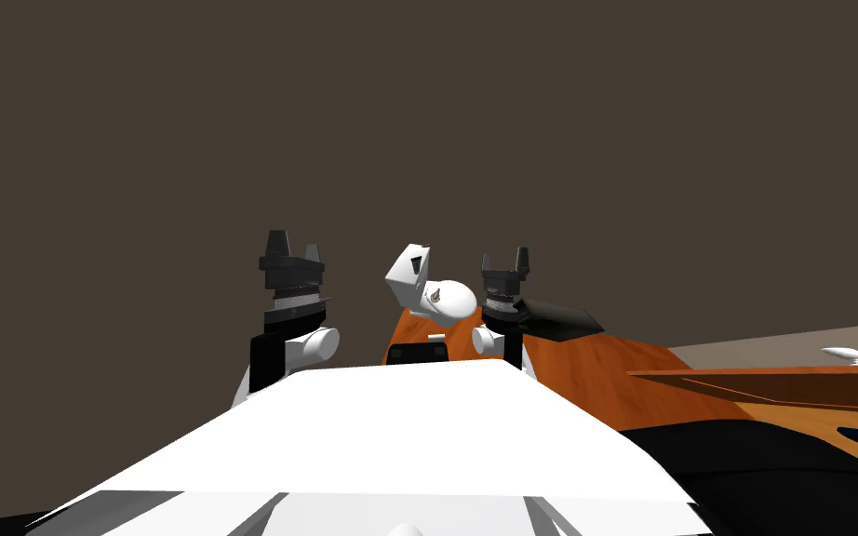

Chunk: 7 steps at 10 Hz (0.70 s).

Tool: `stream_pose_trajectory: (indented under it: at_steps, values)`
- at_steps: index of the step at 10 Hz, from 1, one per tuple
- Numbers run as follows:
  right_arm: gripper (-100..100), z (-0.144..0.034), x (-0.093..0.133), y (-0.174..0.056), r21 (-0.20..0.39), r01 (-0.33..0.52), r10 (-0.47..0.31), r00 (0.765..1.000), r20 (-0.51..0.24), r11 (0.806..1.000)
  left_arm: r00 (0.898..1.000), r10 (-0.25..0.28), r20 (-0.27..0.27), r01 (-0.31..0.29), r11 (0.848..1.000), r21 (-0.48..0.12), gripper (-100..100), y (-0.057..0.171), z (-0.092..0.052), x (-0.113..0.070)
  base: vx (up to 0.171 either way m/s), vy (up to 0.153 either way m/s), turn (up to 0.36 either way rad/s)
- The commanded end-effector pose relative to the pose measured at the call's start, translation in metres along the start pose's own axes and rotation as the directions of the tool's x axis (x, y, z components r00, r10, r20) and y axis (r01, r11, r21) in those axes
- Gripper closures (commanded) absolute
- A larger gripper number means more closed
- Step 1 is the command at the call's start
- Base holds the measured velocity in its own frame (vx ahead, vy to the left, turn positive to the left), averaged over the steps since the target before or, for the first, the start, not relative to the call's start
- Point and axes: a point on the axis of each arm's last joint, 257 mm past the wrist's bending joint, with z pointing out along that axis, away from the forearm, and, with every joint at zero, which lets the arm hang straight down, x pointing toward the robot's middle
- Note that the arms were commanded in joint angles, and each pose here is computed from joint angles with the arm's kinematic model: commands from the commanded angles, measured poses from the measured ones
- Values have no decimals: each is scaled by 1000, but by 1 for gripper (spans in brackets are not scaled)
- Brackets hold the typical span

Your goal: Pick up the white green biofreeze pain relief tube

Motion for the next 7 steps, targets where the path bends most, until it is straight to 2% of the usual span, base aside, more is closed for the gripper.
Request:
stream_pose_trajectory:
  at_steps: [1, 5, 6, 7]
  values:
    - [-100, 0, 1, -17, 39, -15, 16, 1000, -13, 999, 1000, 0, 0, 0, 1000, 0, 0, 0, 0, 0, -30, 16, -38]
    - [-100, -1, -1, -73, 163, -76, 79, 997, -13, 984, 1000, 0, 0, 0, 1000, 0, 0, 0, 0, 0, -67, 24, -50]
    - [-100, -1, -1, -73, 163, -76, 79, 997, -13, 984, 1000, 0, 0, 0, 1000, 0, 0, 0, 0, 0, -68, 18, -16]
    - [-100, -2, -2, -91, 201, -97, 100, 995, -6, 975, 1000, 0, 0, 0, 1000, 0, 0, 0, 0, 0, -62, 24, -37]
